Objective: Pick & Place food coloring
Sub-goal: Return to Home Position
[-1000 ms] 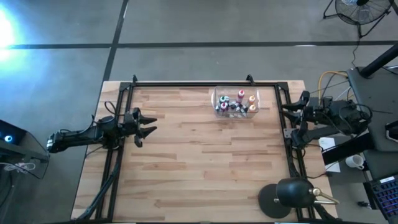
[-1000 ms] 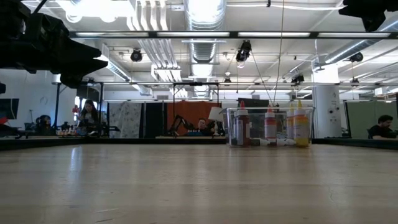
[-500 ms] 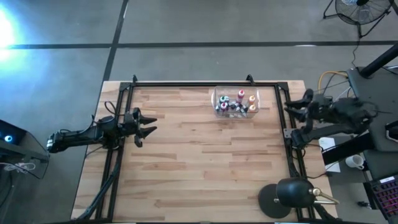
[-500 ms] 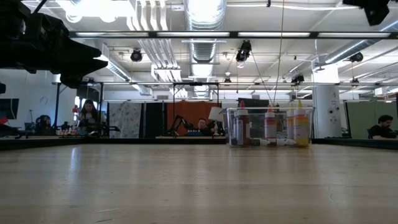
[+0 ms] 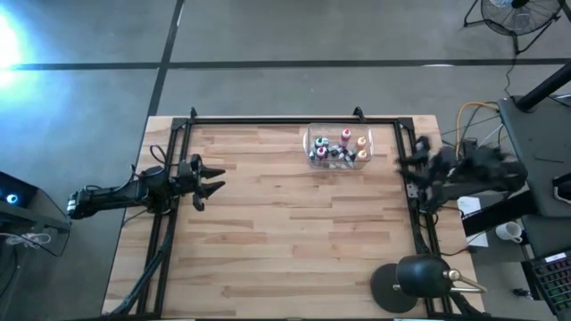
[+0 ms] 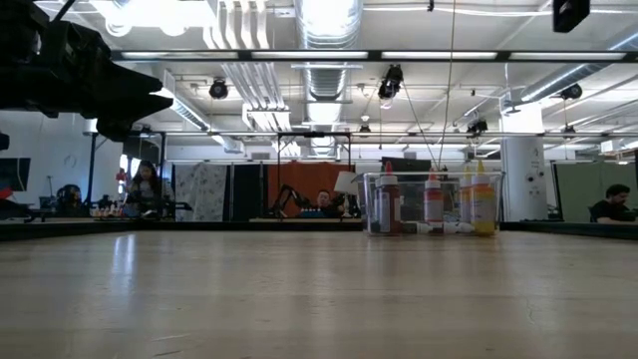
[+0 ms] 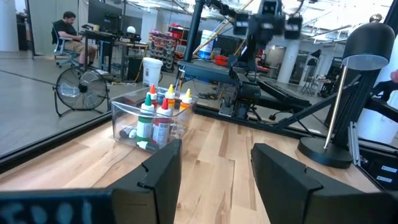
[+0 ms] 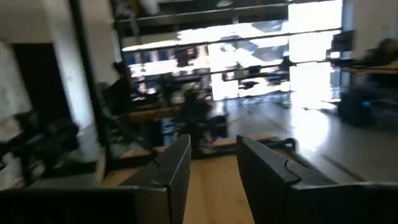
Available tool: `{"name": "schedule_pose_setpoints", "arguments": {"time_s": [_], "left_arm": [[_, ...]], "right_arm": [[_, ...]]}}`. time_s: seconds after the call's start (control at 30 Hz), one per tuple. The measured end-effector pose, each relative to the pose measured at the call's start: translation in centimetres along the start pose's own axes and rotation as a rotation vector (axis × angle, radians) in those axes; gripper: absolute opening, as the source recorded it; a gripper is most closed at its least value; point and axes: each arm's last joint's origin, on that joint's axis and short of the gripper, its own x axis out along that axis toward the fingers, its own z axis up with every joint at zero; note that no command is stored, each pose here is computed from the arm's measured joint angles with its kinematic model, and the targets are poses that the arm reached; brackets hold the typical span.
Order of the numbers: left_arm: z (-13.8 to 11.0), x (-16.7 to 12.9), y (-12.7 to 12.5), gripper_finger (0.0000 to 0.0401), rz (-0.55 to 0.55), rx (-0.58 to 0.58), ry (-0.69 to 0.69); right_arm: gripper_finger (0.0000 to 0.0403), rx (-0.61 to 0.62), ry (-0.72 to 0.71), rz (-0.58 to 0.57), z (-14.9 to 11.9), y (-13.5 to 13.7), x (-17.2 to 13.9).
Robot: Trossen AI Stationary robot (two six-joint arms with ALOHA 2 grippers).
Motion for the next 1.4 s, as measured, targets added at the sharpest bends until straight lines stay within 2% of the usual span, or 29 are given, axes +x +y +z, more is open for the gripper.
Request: {"name": "schedule_pose_setpoints", "arguments": {"time_s": [0.23, 0.33, 0.63, 0.8, 0.97, 1.27, 1.4], "left_arm": [[0.0, 0.0, 0.0, 0.0167, 0.0, 0.0, 0.0], [0.0, 0.0, 0.0, 0.0167, 0.0, 0.0, 0.0], [0.0, 0.0, 0.0, 0.0167, 0.0, 0.0, -0.001], [0.0, 0.0, 0.0, 0.0167, 0.0, 0.0, -0.001], [0.0, 0.0, 0.0, 0.0167, 0.0, 0.0, 0.0], [0.0, 0.0, 0.0, 0.0167, 0.0, 0.0, 0.001], [0.0, 0.0, 0.0, 0.0167, 0.0, 0.0, 0.002]], "right_arm": [[0.0123, -0.017, -0.128, 0.304, -5.8, 0.9, 2.6], [0.0123, -0.018, -0.149, 0.365, -7.7, 1.0, 2.9], [0.0123, 0.018, -0.13, 0.359, -12.1, 0.5, 3.1], [0.0123, 0.018, -0.15, 0.327, -12.1, 0.0, 2.7], [0.0123, 0.003, -0.16, 0.243, -12.0, -0.8, 2.6], [0.0123, 0.047, 0.032, 0.158, -13.8, -1.7, 2.8], [0.0123, 0.026, 0.103, 0.145, -14.5, -1.8, 2.8]]}}
